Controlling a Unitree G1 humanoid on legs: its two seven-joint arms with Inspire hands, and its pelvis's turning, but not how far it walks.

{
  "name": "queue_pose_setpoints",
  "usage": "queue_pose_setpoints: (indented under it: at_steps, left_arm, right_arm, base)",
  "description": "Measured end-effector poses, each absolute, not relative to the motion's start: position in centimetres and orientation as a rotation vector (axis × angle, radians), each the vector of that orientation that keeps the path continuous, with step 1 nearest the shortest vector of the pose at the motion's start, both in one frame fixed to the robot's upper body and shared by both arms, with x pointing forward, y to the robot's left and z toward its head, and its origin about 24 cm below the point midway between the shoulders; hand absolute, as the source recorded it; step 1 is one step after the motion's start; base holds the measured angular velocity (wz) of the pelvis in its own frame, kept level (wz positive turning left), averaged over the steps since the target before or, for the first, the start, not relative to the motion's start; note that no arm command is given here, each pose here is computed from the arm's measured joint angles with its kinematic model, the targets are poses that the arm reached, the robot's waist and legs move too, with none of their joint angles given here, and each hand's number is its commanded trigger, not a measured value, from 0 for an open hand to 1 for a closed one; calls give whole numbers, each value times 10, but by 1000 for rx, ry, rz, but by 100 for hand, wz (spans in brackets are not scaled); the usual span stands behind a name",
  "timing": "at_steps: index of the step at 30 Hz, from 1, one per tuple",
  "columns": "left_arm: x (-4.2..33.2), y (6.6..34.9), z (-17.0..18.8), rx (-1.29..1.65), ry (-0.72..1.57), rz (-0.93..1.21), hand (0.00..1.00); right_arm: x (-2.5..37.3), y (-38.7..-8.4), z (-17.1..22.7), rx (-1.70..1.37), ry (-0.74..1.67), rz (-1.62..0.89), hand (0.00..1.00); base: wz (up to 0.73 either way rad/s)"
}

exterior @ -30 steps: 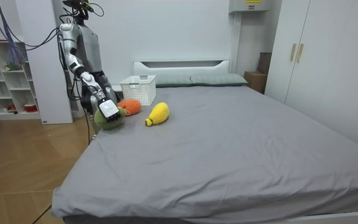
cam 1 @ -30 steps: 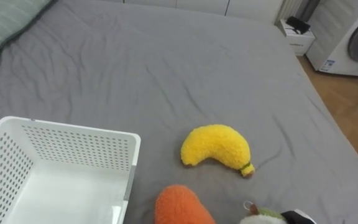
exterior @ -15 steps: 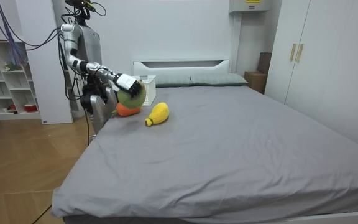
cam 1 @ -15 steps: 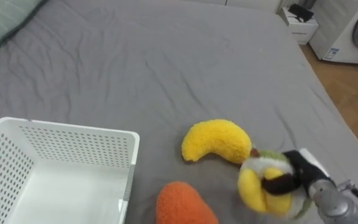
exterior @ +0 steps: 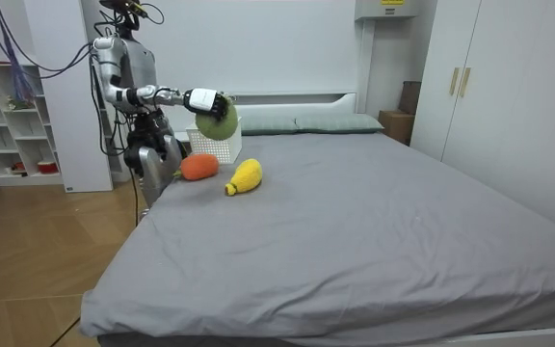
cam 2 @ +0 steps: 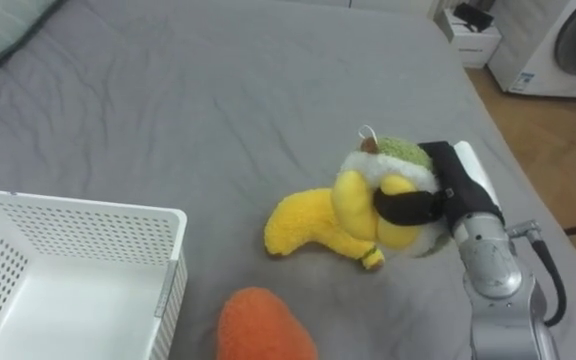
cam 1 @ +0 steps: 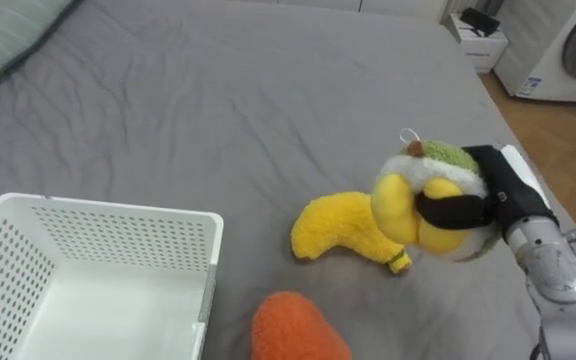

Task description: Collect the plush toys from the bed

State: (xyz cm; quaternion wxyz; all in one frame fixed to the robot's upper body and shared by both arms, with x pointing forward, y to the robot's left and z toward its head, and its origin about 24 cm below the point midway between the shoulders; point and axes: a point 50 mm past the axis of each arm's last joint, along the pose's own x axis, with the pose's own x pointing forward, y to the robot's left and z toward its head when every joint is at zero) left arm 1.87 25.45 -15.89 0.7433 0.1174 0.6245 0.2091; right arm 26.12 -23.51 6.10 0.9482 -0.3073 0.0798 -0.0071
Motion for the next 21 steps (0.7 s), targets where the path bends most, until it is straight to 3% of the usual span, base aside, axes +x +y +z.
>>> queue_pose_setpoints:
  at_steps: [21]
  left_arm:
    - [63,246,-157,302,1259,361,0]
  right_arm:
    - [302,-142,103,-689,-55,340,100]
  base:
    - [8]
